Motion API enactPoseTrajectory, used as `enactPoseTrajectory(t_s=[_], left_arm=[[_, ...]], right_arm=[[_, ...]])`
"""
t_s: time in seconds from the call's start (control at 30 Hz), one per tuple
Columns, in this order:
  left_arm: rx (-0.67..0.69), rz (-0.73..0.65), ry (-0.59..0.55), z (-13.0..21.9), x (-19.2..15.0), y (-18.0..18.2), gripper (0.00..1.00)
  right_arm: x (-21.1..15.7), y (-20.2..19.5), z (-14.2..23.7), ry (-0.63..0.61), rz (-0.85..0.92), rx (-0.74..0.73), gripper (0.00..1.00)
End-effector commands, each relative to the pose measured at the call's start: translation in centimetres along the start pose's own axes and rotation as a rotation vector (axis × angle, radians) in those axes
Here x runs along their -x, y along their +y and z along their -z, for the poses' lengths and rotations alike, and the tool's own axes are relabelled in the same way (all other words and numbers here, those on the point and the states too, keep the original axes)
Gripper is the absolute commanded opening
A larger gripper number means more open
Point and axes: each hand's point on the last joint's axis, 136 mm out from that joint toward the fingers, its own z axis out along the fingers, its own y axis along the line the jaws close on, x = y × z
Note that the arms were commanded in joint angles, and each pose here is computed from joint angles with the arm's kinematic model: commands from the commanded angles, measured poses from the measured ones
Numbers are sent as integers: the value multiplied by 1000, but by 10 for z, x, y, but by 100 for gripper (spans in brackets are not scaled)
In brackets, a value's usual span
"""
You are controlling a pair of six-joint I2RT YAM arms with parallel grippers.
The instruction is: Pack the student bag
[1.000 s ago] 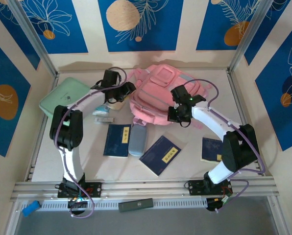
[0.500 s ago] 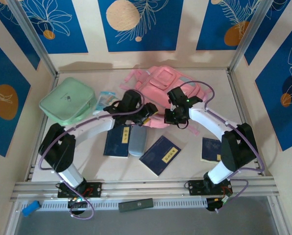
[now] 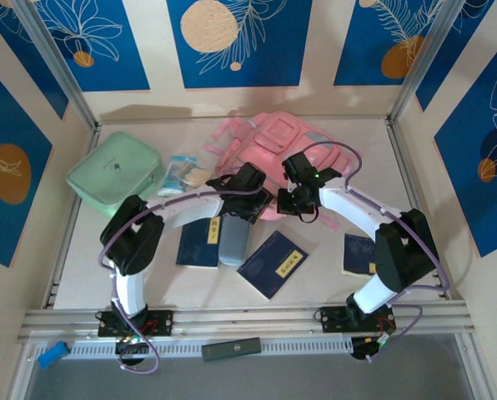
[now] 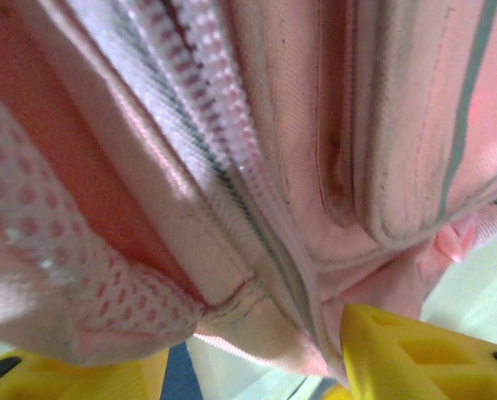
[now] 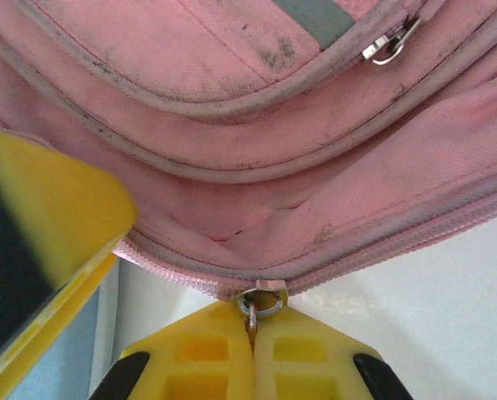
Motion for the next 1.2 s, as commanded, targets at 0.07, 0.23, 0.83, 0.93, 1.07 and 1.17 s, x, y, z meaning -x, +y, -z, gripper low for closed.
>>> enactPoseTrajectory(t_s=[0.07,0.23,0.83,0.93,1.07,1.17], left_arm=[[101,30,-98,-7,13,10,42],[122,24,-122,-12,21,13,12],[-69,-38,-180,32,49,-25,0],[-64,-50,-183,33,51,-25,0],[-66,-63,-202,36,57,-27,0],[-76,-70,-197,37,60,-31,0]], right_arm=[[-5,4,2,-2,17,15,0],[-10,-14,5,6,-14,-35,0],[34,-148,30,-76,-348,-168,0],[42,-160,33,-88,-376,-171,0],[53,-171,36,-105,-392,-183,0],[55,-169,34,-96,-368,-190,0]])
